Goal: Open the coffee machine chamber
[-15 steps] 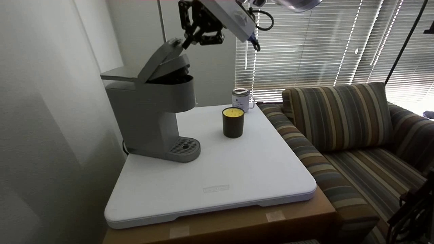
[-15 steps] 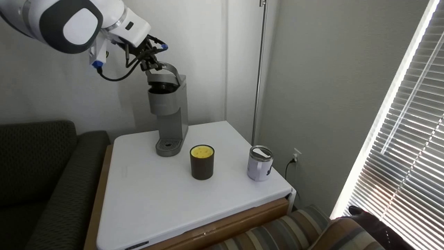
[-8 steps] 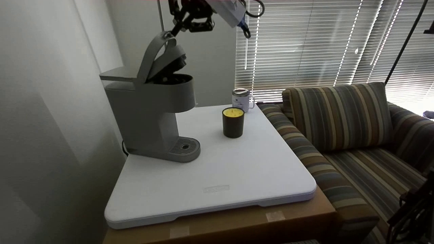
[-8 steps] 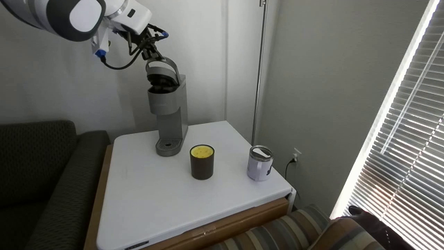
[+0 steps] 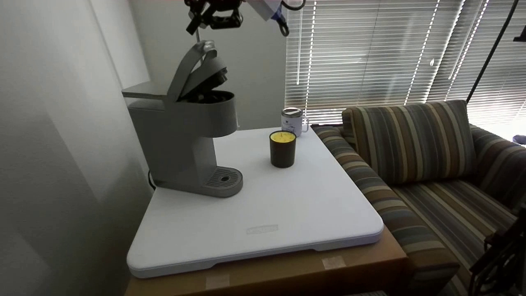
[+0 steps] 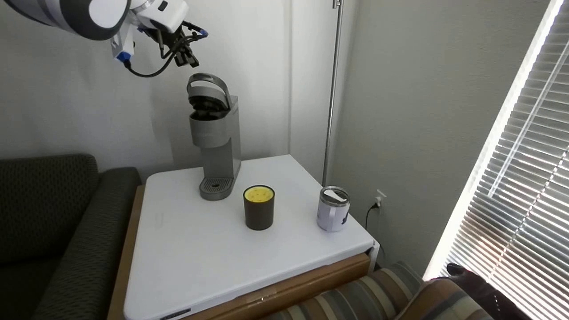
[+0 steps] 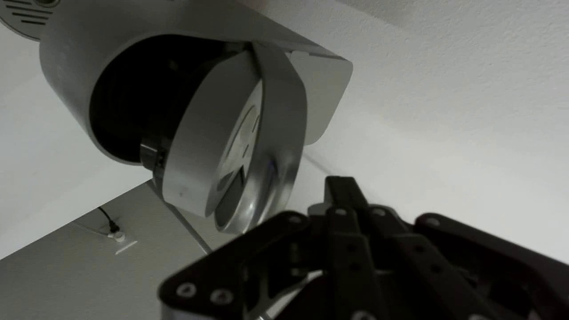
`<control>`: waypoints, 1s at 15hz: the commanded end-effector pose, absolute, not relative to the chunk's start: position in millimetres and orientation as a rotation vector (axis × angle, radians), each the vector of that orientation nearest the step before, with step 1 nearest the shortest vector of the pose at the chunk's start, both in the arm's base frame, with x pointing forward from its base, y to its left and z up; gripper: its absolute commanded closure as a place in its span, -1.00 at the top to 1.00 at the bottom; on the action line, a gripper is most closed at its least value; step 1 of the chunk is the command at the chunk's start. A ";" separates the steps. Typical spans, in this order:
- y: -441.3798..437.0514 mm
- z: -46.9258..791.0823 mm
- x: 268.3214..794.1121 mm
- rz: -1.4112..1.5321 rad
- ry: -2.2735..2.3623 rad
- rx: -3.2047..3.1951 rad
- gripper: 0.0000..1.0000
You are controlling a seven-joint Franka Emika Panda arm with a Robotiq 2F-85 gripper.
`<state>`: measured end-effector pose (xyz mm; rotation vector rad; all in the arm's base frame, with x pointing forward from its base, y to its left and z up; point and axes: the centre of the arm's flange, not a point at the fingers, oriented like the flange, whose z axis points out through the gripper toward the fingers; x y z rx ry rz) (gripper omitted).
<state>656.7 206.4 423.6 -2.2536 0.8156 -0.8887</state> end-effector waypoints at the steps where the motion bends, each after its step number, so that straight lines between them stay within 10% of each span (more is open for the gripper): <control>1: 221.8 421.7 674.6 -0.868 0.768 -2.275 -1.00; 15: 226.9 485.1 657.7 -0.955 0.676 -2.428 -1.00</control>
